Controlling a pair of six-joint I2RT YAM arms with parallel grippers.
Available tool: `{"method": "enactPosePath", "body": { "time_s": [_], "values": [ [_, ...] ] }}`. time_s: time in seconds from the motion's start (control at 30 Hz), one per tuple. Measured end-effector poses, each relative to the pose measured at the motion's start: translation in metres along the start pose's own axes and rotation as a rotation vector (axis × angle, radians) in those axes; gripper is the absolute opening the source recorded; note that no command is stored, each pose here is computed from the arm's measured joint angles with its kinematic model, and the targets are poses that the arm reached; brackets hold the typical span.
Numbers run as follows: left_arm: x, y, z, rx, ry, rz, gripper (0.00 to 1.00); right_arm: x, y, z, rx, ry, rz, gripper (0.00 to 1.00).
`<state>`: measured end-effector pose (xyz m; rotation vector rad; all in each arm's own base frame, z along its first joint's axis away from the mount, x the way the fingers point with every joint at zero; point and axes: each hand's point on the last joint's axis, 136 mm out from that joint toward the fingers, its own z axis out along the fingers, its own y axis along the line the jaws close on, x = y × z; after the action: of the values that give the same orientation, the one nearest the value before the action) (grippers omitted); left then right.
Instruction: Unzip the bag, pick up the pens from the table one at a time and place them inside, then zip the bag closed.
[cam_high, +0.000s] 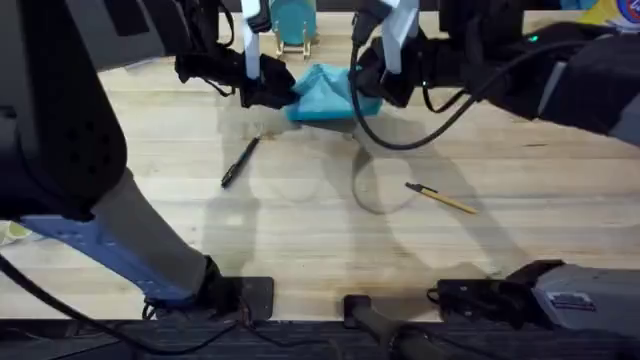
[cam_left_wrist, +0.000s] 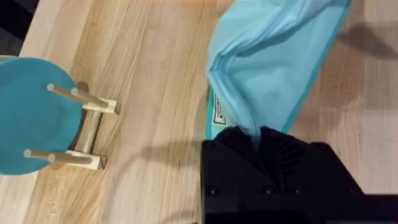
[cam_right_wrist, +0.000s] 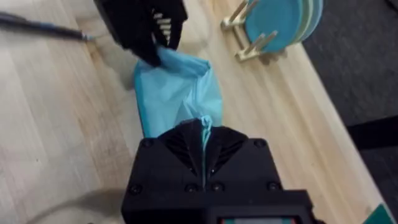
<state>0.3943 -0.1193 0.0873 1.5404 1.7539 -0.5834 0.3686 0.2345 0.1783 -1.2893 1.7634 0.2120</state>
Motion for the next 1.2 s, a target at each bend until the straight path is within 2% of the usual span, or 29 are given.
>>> {"method": "enactPosePath", "body": {
  "time_s": [0.2, 0.33, 0.67, 0.87, 1.07, 1.1, 1.2],
  "values": [
    [0.001, 0.0, -0.001, 0.0, 0.001, -0.003, 0.042, -0.028, -0.01, -0.005, 0.016, -0.061, -0.024, 0.031],
    [0.0, 0.0, -0.001, 0.001, -0.001, -0.004, 0.042, -0.036, -0.012, -0.007, 0.017, -0.081, -0.033, 0.031],
    [0.0, 0.0, -0.001, 0.001, -0.001, -0.004, 0.042, -0.037, -0.014, -0.008, 0.022, -0.089, -0.033, 0.031],
    [-0.002, -0.001, 0.001, 0.006, -0.008, -0.001, 0.042, -0.022, -0.016, -0.012, 0.004, -0.039, 0.001, 0.032],
    [-0.012, -0.005, 0.003, 0.025, -0.052, 0.006, 0.042, -0.003, -0.009, -0.023, -0.033, 0.059, 0.046, 0.189],
    [-0.017, -0.009, 0.005, 0.041, -0.071, 0.005, 0.042, -0.002, -0.007, -0.025, -0.043, 0.071, 0.05, 0.274],
    [-0.019, -0.011, 0.009, 0.048, -0.068, 0.016, 0.042, 0.005, 0.001, -0.029, -0.072, 0.107, 0.066, 0.677]
  ]
}}
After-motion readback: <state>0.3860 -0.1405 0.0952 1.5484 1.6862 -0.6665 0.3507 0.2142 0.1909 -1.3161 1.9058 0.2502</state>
